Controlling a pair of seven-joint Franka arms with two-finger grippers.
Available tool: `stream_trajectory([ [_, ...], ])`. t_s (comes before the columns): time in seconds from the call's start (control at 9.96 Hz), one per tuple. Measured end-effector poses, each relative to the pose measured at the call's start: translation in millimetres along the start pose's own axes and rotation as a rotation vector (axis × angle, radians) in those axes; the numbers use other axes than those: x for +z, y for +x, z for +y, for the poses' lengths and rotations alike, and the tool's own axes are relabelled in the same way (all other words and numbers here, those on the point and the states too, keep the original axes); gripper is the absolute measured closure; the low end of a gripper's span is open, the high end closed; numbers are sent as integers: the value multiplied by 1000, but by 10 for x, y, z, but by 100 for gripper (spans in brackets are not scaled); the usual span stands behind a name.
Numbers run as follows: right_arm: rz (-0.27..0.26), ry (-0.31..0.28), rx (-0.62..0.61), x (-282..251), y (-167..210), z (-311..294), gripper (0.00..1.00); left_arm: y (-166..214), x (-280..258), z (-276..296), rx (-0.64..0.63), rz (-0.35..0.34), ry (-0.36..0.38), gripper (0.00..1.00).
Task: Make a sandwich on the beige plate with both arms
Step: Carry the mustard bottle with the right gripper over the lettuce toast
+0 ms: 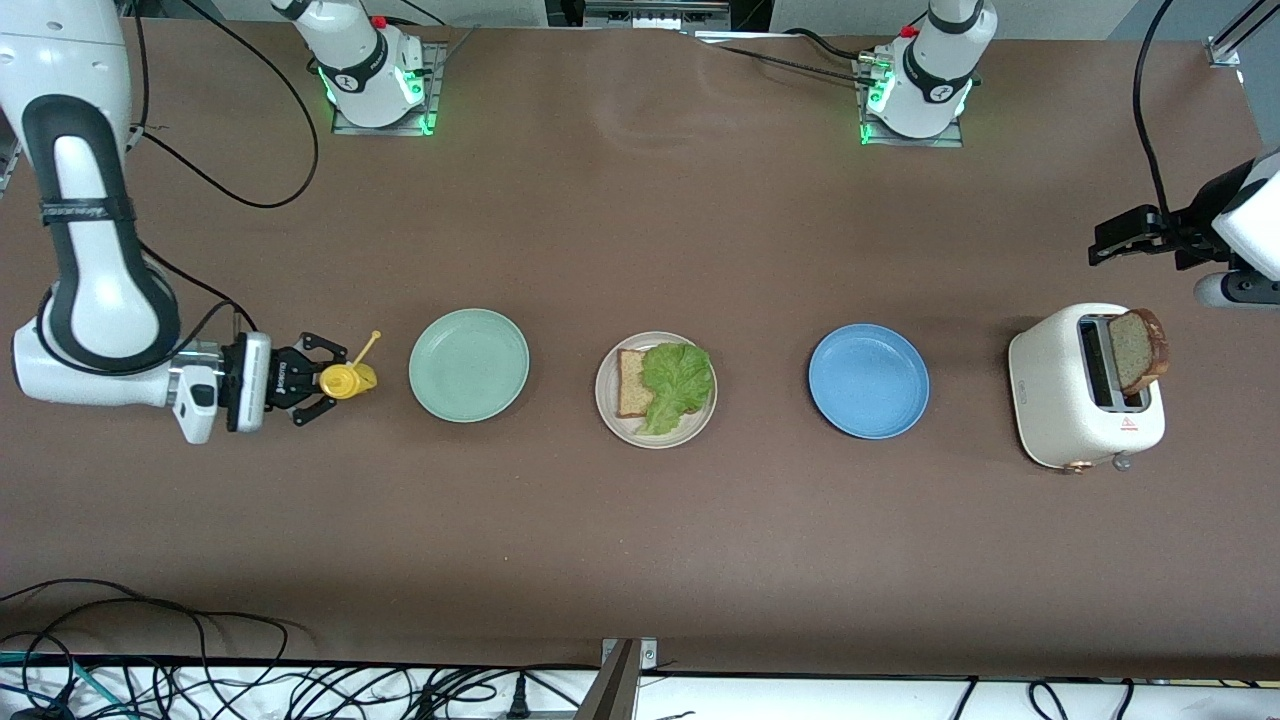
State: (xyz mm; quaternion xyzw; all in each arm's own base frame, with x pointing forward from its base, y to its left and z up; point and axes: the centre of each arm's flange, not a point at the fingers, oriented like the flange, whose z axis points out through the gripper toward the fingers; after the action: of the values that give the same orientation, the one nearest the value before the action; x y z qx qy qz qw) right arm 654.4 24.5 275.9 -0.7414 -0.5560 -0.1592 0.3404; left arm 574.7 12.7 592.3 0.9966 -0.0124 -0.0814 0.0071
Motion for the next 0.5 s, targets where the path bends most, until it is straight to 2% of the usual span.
stream_trajectory([
  [0.2,-146,-50,45,134,525,-28,93,2,3,-1,0,-1,0,0],
  [0.5,-318,-143,101,534,1155,-213,93,3,5,-6,-1,-1,0,0],
])
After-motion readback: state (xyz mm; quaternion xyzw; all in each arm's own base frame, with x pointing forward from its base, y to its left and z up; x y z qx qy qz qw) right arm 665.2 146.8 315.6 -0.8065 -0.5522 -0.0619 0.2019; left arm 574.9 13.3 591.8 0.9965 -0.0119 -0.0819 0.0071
